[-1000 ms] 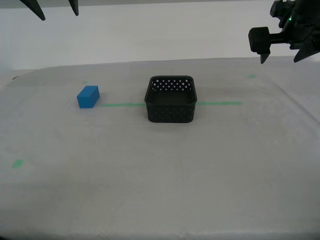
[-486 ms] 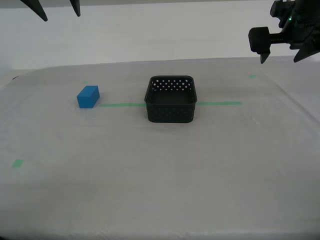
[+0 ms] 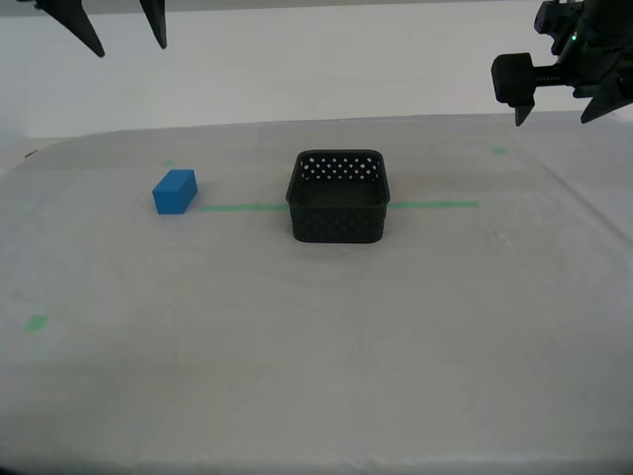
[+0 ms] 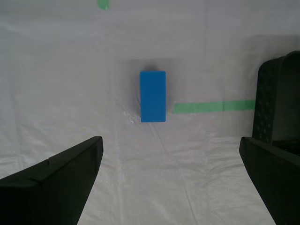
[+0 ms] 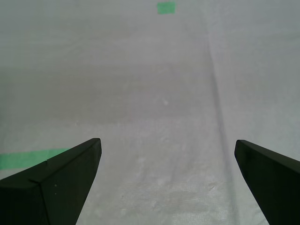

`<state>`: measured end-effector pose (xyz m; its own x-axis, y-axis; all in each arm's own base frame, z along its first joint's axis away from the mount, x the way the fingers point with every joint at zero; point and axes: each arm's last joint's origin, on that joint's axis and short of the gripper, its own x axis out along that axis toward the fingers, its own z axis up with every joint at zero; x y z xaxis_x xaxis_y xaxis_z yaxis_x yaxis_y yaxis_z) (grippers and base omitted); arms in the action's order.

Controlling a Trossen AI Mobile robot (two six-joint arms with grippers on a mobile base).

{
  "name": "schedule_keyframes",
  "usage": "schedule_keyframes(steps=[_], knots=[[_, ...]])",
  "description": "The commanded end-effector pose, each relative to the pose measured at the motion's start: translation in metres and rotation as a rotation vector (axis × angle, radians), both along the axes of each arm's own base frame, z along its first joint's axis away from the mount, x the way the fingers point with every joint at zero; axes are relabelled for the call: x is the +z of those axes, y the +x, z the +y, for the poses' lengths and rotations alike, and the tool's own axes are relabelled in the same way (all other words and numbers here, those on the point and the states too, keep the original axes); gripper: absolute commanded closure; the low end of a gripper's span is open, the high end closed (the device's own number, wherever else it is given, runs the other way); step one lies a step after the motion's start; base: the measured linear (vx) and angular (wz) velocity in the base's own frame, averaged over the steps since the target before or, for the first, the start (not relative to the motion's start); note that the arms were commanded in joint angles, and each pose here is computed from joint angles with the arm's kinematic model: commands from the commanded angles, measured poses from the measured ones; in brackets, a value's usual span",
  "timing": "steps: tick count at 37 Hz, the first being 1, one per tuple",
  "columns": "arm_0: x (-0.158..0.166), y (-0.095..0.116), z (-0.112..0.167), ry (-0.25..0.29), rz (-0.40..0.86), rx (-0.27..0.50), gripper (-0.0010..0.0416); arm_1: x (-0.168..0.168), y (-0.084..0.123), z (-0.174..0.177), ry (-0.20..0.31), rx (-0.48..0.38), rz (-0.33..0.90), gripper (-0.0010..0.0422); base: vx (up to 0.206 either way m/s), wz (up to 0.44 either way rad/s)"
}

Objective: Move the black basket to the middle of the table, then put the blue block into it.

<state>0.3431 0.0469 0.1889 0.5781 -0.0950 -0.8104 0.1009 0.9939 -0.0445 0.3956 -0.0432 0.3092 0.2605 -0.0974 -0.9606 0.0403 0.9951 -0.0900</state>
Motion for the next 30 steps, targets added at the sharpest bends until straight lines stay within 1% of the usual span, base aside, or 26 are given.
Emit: schedule_keyframes(steps=[1,11,24,30], knots=[[0.000,0.000,0.000,0.000,-0.003,-0.002,0.0007,-0.011,0.006,-0.004,0.000,-0.019,0.019,0.0009,0.000,0.000],[0.001,0.001,0.000,0.002,-0.019,-0.002,0.0007,-0.029,0.017,-0.007,0.003,-0.024,0.039,0.0010,0.000,0.000],[0.001,0.001,0.000,0.002,-0.018,-0.002,0.0007,-0.047,0.020,-0.007,0.003,-0.025,0.019,0.0010,0.000,0.000],[0.001,0.001,0.000,0.002,-0.019,-0.002,0.0007,-0.063,0.020,-0.008,-0.012,-0.027,0.028,0.0010,0.000,0.000]])
